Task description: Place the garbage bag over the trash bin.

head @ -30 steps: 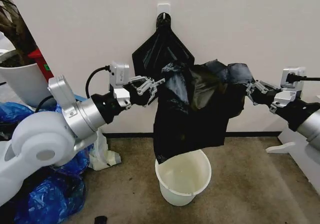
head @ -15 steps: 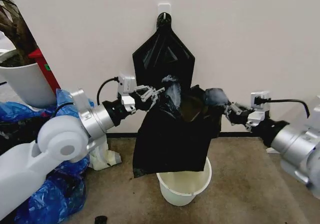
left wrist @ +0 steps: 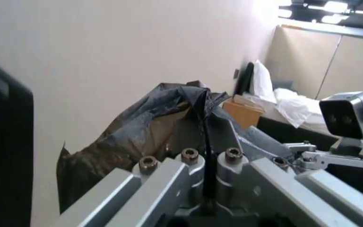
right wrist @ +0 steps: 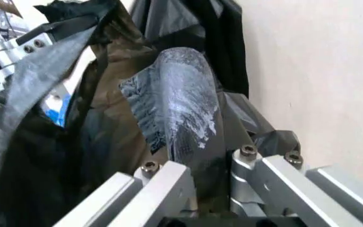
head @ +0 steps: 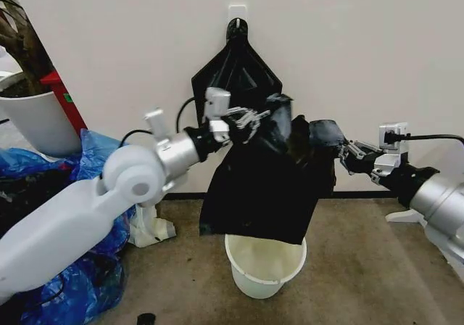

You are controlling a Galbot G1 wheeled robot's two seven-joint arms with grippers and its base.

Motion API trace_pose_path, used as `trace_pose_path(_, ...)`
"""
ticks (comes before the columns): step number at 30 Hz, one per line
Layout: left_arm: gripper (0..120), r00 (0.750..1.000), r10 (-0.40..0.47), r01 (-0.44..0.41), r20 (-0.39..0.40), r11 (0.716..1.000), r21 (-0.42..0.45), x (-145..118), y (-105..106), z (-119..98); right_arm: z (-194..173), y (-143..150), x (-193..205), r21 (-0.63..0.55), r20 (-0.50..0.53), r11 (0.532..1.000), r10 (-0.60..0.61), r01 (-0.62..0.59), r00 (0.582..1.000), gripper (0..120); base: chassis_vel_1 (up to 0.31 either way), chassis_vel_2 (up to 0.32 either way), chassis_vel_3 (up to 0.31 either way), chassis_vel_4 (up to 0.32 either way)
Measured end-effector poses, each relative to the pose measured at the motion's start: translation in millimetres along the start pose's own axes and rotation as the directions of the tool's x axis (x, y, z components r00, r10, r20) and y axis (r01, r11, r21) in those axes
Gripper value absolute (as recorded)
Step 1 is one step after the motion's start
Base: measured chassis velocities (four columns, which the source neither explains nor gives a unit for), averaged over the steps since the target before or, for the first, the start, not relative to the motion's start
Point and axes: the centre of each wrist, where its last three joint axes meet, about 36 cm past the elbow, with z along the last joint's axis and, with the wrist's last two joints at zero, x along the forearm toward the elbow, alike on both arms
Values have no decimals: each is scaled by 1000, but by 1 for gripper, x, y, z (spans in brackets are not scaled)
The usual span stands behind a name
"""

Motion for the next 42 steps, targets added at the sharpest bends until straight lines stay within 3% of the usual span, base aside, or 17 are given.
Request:
trace_pose_path(7, 0, 997, -50, 52, -52, 998, 41, 17, 10, 37, 21, 2, -7, -32, -33, 999, 12, -13, 999, 0, 0, 0, 0, 0)
trace_pose_path(12, 0, 996, -64, 67, -58, 996, 50, 20, 14, 49, 31, 1, -13, -26, -46, 999, 21, -22, 999, 0, 0, 0, 0, 0)
trace_pose_path(14, 0, 995, -79, 83, -66, 994, 66, 22, 17, 70, 42, 3, -19, -33, -64, 999, 22, -24, 998, 0, 0, 0, 0, 0)
trace_pose_path(19, 0, 992, -96, 102, -86, 992, 70, 26, 19, 95, 59, 4, -22, -50, -93, 998, 38, -43, 995, 0, 0, 0, 0, 0)
trace_pose_path(34, 0, 971, -196, 208, -140, 974, 84, 67, 17, 153, 119, -4, -26, -137, -128, 985, 87, -104, 988, 0, 0, 0, 0, 0)
trace_pose_path(42, 0, 961, -224, 240, -162, 967, 87, 77, 14, 171, 143, -2, -20, -169, -161, 978, 91, -119, 983, 0, 0, 0, 0, 0)
